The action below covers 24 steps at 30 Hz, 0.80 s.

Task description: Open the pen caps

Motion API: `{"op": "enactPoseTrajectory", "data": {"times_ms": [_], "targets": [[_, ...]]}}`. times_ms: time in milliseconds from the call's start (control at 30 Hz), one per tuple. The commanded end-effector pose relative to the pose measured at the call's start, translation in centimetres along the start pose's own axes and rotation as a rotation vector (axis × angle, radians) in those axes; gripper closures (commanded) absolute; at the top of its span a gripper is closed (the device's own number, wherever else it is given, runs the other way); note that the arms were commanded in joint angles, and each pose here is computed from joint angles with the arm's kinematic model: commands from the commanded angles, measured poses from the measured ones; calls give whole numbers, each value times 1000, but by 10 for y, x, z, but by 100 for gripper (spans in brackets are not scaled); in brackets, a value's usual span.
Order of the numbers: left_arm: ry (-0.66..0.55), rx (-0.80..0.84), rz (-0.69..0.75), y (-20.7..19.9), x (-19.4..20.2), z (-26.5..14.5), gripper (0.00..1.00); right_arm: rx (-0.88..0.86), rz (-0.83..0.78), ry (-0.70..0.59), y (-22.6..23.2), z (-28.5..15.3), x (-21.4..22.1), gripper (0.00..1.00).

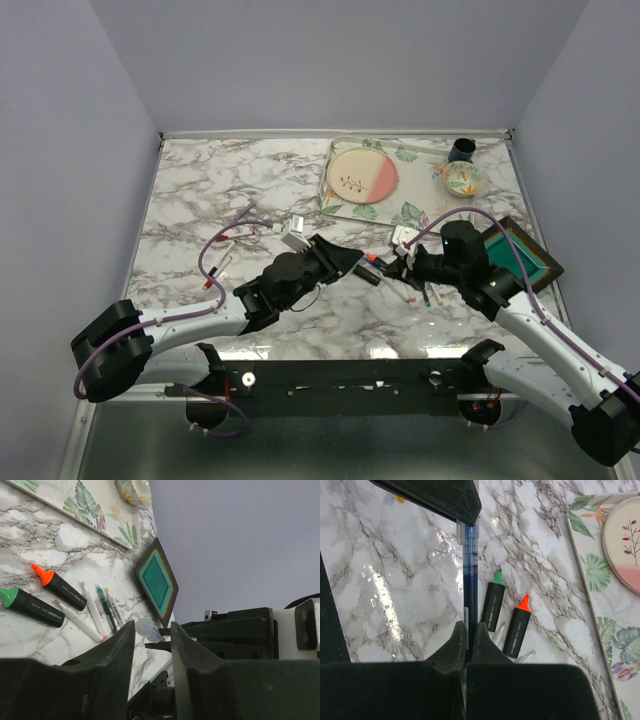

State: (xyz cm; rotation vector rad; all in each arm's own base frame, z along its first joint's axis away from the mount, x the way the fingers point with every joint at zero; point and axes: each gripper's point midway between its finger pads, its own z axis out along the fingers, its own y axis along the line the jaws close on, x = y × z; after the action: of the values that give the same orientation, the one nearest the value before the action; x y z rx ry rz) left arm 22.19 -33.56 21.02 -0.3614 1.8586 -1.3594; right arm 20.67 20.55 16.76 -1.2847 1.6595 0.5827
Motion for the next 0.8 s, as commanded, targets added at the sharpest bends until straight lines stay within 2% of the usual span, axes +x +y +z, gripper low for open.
{"op": "enactPoseTrajectory", "data": {"times_ms": [0, 167, 533, 567, 600, 700, 767], "targets": [[-143, -32, -58, -4, -24, 4, 65, 37, 20, -10, -6, 2, 1, 99], [-166, -58, -64, -1, -28, 5, 69, 8, 12, -7, -1, 3, 3, 100], [-143, -45, -82, -11, -21, 23, 69, 0, 11, 0, 0, 4, 5, 99], [-139, -48, -82, -9, -19, 26, 71, 0, 13, 3, -1, 5, 5, 99], [-134, -38, -81, -12, -18, 27, 81, 5, 12, 7, -2, 5, 6, 99], [-134, -30, -78, -14, -18, 30, 100, 6, 9, 12, -2, 5, 7, 100], [-148, -36, -68, -13, -22, 28, 100, -2, 5, 18, -1, 4, 8, 99]]}}
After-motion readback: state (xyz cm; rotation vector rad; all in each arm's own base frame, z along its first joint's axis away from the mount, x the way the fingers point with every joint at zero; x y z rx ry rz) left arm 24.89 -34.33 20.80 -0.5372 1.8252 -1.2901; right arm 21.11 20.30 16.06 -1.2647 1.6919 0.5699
